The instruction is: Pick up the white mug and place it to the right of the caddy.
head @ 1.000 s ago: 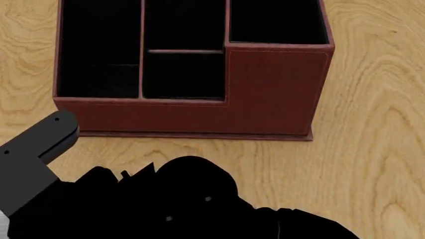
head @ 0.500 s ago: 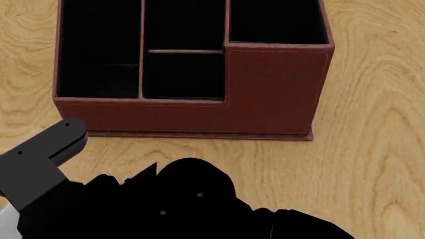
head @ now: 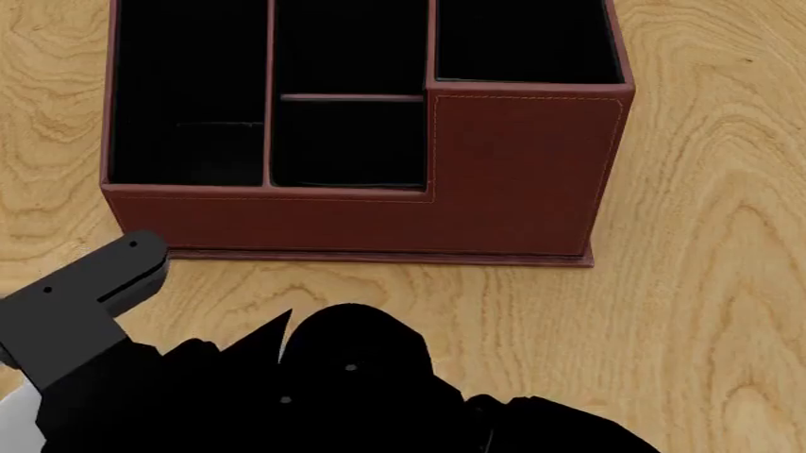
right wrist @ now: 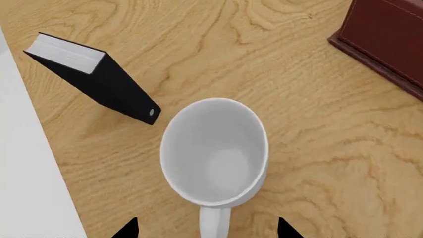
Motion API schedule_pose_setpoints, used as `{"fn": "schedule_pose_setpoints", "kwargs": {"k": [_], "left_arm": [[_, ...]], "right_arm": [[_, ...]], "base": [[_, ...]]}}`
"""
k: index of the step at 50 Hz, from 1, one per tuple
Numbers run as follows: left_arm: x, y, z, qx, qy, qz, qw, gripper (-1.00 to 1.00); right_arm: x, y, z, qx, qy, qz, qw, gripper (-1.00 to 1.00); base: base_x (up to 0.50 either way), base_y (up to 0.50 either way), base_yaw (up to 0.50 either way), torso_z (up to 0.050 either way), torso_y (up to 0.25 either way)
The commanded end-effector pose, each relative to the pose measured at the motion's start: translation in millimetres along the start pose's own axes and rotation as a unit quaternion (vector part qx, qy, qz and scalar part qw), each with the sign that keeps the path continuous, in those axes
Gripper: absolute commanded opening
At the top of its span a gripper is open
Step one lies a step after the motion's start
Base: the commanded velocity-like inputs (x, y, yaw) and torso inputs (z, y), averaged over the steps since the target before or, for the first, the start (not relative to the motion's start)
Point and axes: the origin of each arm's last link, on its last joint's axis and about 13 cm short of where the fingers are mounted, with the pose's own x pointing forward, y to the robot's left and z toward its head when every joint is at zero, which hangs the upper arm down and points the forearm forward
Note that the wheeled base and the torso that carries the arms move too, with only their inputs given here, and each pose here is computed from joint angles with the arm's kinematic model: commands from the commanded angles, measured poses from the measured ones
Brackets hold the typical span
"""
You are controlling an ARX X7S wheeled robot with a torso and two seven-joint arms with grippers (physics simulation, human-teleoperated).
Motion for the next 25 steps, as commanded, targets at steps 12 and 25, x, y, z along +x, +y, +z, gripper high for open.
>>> {"fn": "schedule_pose_setpoints", "kwargs": {"k": [12, 25], "left_arm": [[2.2, -1.9, -3.0, 0.003, 0.002, -0.003, 1.0, 1.0], [2.1, -1.6, -3.5, 0.006, 0.0, -0.004, 1.0, 1.0]], "right_arm": [[15.8, -2.0, -5.2, 0.014, 0.018, 0.006, 1.0, 1.0], [22.6, -1.5, -7.7, 0.019, 0.031, 0.012, 0.999, 1.0]], "base": [[0.0, 0.0, 0.0, 0.0, 0.0], [0.0, 0.0, 0.0, 0.0, 0.0]]}}
